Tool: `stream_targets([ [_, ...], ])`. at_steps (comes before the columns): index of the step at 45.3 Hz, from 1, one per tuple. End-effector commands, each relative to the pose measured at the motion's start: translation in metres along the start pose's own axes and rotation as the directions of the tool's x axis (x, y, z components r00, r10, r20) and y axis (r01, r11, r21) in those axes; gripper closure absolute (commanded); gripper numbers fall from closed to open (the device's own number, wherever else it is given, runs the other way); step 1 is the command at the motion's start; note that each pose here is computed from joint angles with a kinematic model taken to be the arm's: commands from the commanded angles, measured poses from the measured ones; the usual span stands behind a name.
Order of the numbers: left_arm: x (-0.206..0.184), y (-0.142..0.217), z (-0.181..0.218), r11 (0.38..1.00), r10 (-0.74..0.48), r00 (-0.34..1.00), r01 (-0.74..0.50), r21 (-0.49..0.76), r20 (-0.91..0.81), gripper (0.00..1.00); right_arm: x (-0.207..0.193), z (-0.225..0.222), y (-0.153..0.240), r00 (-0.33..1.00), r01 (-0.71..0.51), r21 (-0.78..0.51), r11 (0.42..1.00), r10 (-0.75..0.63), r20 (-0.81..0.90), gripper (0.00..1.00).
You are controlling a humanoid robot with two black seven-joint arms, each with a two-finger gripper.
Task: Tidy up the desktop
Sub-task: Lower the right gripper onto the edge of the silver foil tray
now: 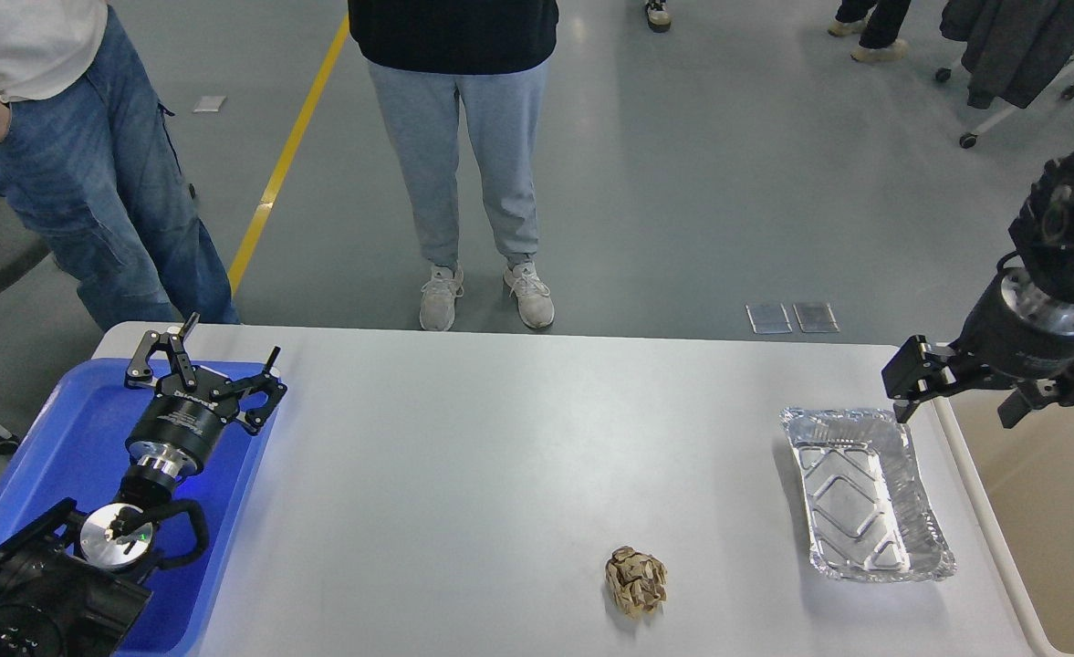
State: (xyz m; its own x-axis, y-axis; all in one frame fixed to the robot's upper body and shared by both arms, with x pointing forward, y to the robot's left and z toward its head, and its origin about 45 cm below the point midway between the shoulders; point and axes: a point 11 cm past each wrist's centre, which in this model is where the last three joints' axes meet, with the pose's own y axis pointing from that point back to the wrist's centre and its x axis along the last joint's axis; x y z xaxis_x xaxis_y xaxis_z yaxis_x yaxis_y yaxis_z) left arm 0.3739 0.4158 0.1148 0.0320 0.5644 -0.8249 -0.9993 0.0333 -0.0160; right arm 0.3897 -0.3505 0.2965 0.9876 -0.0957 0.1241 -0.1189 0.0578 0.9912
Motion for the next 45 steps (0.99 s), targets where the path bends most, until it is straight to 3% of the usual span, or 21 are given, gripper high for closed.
stream_targets([
  [1,0.0,0.0,0.0,1.0,0.0,1.0,0.0,-0.001,0.0,0.0,0.002,-0.001,-0.026,1.0,0.01,0.017,1.0,-0.01,0.012,0.0],
  [10,0.0,0.0,0.0,1.0,0.001,1.0,-0.001,0.0,0.0,0.0,0.003,0.004,-0.038,1.0,0.014,0.01,1.0,-0.014,0.026,0.0],
  [25,0.0,0.0,0.0,1.0,0.0,1.0,0.0,-0.001,0.0,0.0,-0.026,-0.007,-0.085,0.992,0.123,0.021,0.992,-0.123,0.008,0.0],
  [37,0.0,0.0,0.0,1.0,0.0,1.0,0.0,-0.001,0.0,0.0,-0.014,0.003,-0.111,0.994,-0.103,0.017,0.995,0.102,0.041,0.0],
  [45,0.0,0.0,0.0,1.0,0.001,1.0,-0.001,-0.002,0.0,0.0,-0.013,0.015,-0.107,0.992,-0.114,0.001,0.993,0.114,0.062,0.0],
])
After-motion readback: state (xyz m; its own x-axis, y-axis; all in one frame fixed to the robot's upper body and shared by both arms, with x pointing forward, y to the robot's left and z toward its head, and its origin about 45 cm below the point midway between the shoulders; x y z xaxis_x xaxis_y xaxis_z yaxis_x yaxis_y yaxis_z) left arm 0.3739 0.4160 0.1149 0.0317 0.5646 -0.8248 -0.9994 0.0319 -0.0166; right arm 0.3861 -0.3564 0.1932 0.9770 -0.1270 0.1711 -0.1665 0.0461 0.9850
